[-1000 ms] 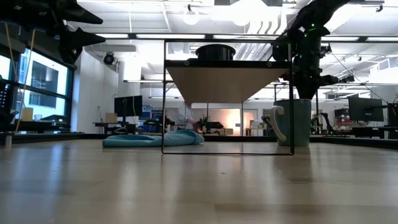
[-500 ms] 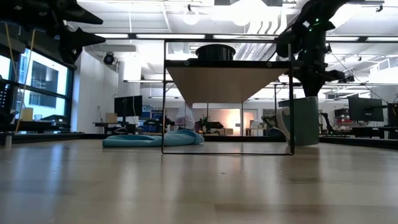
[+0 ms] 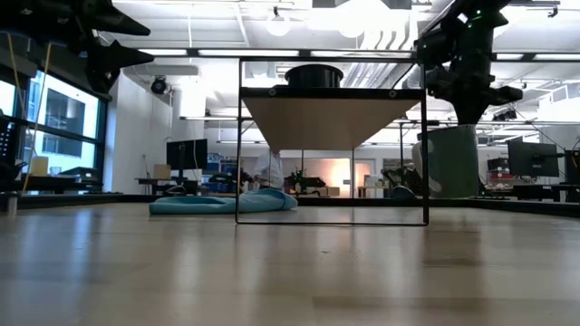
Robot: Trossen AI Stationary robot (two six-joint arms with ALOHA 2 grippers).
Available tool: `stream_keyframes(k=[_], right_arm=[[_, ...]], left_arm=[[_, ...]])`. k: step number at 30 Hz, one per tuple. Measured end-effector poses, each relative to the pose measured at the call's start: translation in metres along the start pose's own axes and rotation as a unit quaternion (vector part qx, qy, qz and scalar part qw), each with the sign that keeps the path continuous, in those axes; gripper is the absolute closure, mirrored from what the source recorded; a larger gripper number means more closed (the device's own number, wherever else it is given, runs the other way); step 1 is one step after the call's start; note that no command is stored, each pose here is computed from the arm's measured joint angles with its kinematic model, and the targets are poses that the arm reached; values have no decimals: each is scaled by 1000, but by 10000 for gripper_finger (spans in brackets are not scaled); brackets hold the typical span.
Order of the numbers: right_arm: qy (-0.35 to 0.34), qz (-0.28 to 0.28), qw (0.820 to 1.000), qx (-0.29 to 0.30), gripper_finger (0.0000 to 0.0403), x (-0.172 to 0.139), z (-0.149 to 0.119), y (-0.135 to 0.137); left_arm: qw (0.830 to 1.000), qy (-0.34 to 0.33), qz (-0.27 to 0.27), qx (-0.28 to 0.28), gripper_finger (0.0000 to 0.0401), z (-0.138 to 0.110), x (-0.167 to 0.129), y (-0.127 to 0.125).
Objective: Stack small to large cups/mugs on shelf
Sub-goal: Put the light blue mug on the shelf
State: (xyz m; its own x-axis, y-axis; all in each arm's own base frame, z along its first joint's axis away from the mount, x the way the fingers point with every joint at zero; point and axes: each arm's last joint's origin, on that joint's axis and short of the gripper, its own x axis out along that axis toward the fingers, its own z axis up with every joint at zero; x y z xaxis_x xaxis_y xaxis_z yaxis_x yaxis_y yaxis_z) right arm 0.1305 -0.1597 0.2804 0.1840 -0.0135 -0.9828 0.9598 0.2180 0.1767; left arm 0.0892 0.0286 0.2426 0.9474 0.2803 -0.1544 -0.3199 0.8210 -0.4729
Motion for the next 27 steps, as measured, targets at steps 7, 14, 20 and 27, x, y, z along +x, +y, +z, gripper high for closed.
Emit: stream_keyframes(k=[7,14,20,27], right_arm=[[-1,29,1000,9,403,-10,-10,-2],[-22,59,998,24,403,-24,-24,-5],[-22,81,996,43,403,-34,-37,-9],[-36,121,991,52,403,-50,-46,-9]], left_arm=[[1000,0,0,0,210,0,0,0],[1000,0,0,6,210,0,0,0],[1000,0,0,7,210,0,0,0],[1000,-4,7,9,210,0,0,0]])
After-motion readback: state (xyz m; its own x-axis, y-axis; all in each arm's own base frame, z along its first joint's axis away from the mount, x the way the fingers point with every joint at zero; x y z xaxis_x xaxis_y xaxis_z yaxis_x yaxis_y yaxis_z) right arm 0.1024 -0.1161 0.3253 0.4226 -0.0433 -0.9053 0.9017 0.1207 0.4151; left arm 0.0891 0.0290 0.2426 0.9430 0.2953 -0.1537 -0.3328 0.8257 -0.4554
